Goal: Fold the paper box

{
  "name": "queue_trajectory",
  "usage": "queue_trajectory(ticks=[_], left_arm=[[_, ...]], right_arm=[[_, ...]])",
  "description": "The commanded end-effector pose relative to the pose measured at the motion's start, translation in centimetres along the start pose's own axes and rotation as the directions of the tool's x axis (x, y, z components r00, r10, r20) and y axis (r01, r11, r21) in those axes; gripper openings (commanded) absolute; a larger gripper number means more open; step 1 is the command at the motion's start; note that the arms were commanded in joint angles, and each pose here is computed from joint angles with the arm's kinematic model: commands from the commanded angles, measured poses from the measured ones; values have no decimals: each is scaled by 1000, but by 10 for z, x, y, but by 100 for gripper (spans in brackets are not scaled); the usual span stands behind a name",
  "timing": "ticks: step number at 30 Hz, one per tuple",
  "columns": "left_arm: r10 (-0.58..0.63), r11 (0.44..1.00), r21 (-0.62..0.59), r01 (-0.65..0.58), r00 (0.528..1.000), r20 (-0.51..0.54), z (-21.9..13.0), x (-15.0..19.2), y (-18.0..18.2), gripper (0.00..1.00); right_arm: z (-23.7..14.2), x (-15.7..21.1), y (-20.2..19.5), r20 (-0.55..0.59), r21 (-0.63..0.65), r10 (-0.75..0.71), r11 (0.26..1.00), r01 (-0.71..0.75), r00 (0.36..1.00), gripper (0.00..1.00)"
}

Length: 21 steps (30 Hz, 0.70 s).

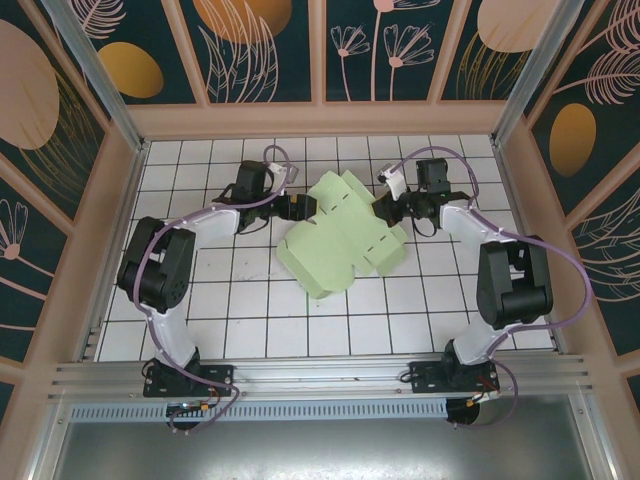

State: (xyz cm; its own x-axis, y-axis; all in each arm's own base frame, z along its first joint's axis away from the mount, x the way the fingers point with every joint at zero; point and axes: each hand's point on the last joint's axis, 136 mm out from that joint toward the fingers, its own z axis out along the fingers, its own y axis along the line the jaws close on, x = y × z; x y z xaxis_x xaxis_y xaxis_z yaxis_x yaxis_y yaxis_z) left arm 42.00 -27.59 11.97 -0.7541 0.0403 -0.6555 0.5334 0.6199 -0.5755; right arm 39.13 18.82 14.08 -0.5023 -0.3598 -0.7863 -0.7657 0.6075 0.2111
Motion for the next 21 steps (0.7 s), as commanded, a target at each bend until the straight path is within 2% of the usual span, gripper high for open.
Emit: queue_trajectory(ticks=[1,4,9,16,21], left_arm=[[-18,994,105,20,1000,-19,11,1,-14,75],[-21,994,102,26,999,-50,16,10,-13,69],[-32,995,93,39,997,-70,22,16,-9,67],[-15,995,101,23,997,-73,26,17,-10,73],[-11,993,116,20,997,-76,25,16,-15,70]], right_arm=[[-9,-8,4,37,7,17,1000,-17,999,0],[-10,-6,3,38,21,27,999,-28,999,0],[-12,-5,3,37,35,18,999,-19,999,0],[-13,-6,6,41,24,18,1000,-19,999,0],[-15,-4,6,45,31,21,999,-22,999,0]])
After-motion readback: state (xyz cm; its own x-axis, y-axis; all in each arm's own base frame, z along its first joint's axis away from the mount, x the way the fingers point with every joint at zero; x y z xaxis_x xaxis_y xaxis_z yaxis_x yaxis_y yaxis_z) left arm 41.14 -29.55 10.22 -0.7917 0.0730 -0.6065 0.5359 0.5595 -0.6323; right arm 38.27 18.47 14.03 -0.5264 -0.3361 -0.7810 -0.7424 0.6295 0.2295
